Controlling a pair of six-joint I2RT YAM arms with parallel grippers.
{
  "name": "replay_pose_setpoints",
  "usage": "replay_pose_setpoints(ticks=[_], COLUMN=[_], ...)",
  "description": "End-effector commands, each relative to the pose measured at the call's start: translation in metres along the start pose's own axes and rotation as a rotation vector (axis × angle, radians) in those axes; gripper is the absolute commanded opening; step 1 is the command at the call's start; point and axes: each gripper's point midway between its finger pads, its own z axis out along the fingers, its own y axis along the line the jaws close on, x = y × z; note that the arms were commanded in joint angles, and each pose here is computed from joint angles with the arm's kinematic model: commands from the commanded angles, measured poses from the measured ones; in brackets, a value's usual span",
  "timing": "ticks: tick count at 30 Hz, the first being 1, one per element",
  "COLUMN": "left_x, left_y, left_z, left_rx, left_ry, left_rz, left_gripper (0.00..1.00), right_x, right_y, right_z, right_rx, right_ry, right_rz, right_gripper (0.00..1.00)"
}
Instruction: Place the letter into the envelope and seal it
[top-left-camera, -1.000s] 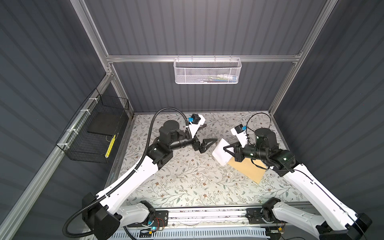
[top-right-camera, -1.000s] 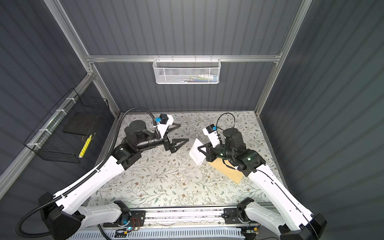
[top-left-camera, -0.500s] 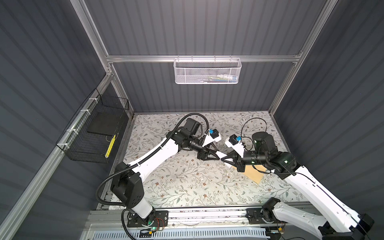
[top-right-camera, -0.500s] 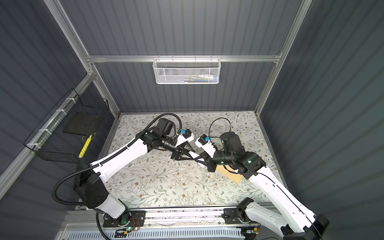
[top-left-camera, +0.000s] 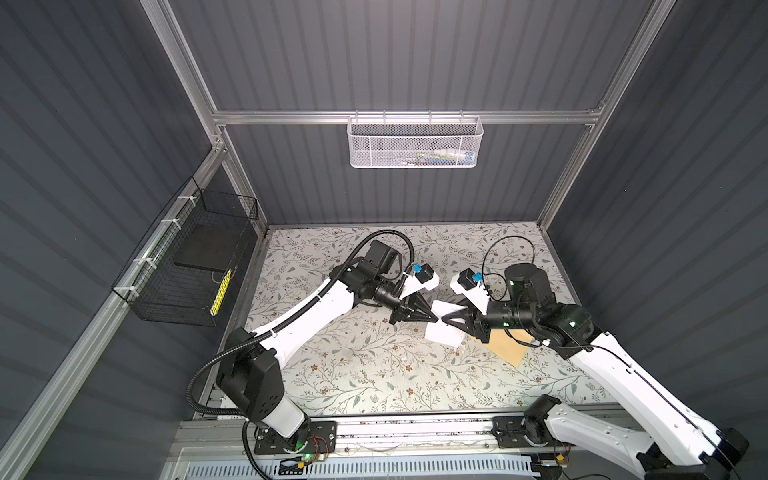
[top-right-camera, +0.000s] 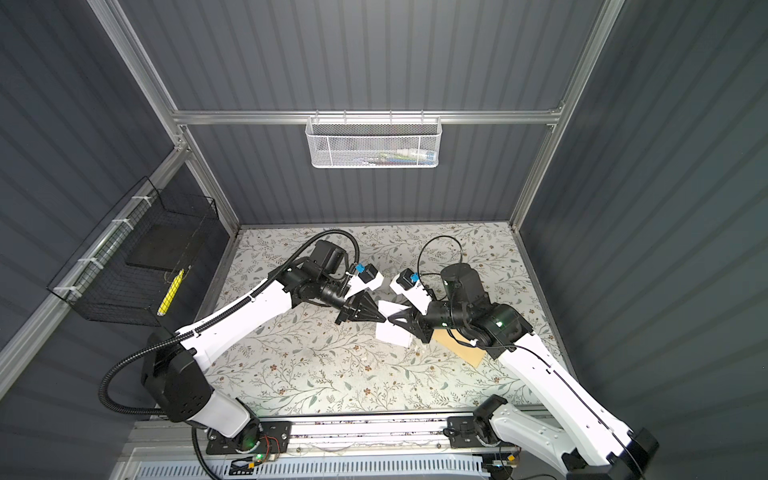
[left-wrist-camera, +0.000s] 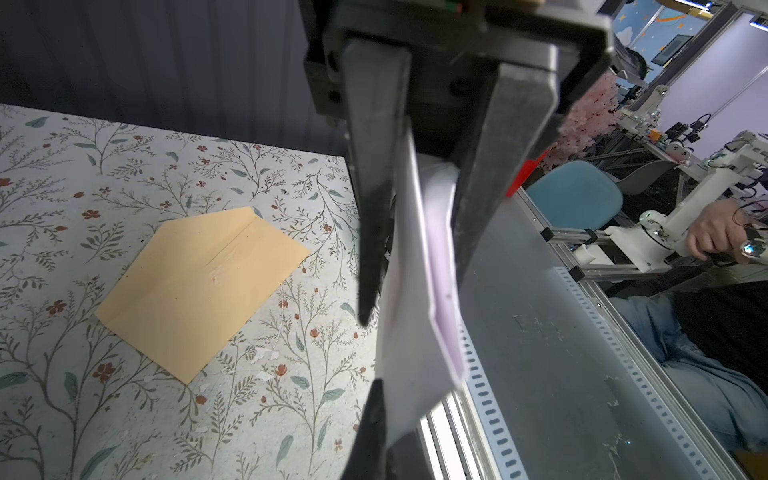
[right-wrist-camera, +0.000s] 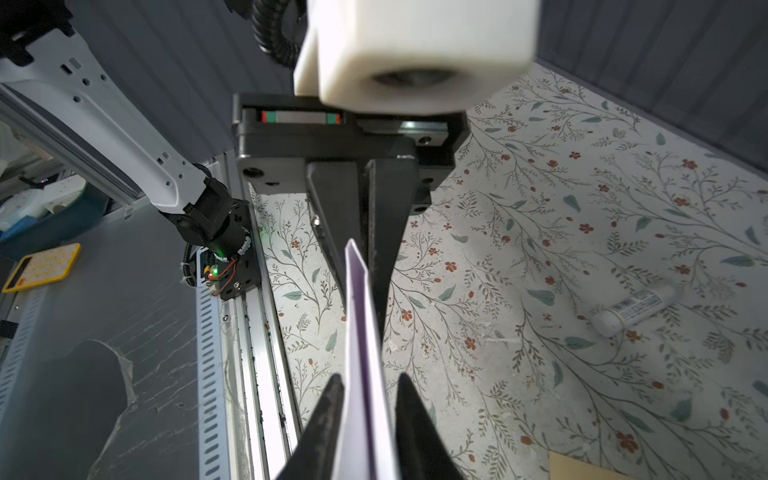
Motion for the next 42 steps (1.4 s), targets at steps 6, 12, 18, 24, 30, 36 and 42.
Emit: replay_pose_setpoints(ticks=[6, 12, 18, 24, 30, 36, 42], left_x=[-0.013, -0.012, -0.006, -0.013, -0.017, -0.014, -0.011], left_y=[0.001, 0.058, 0.079, 0.056, 0.036, 0.029, 0.026], left_z=[-0.011, -0.045, -0.085, -0.096, -0.106, -0.111, -0.114], left_rx=[-0.127, -0.578, -0.870, -0.876, -0.881, -0.893, -0.914], left_ry=[-0.066, -0.085, -0.119, -0.224, -0.274, -0.290, -0.297], left_rz=[0.019, -0.067, -0.168, -0.211, -0.230, -0.236, -0.240], left_gripper=[0.00, 0.00, 0.00, 0.00, 0.00, 0.00, 0.00], right_x=[-0.008, 0.003, 0.120, 0.194, 0.243, 0.265, 0.274], right_y=[-0.020, -0.096, -0.154, -0.170, -0.178, -0.179, -0.172], right_z=[-0.013, -0.072, -0.109, -0.086, -0.065, -0.047, -0.028], right_rx=[0.104, 0.570, 0.968, 1.054, 1.091, 1.062, 0.980], right_ry=[-0.108, -0.311, -0.066, 0.076, 0.094, 0.068, 0.027], right_rz=[0.124, 0.414, 0.974, 1.143, 1.268, 1.355, 1.440], right_gripper=[0.91, 0.99, 0.99, 0.99, 0.99, 0.99, 0.99])
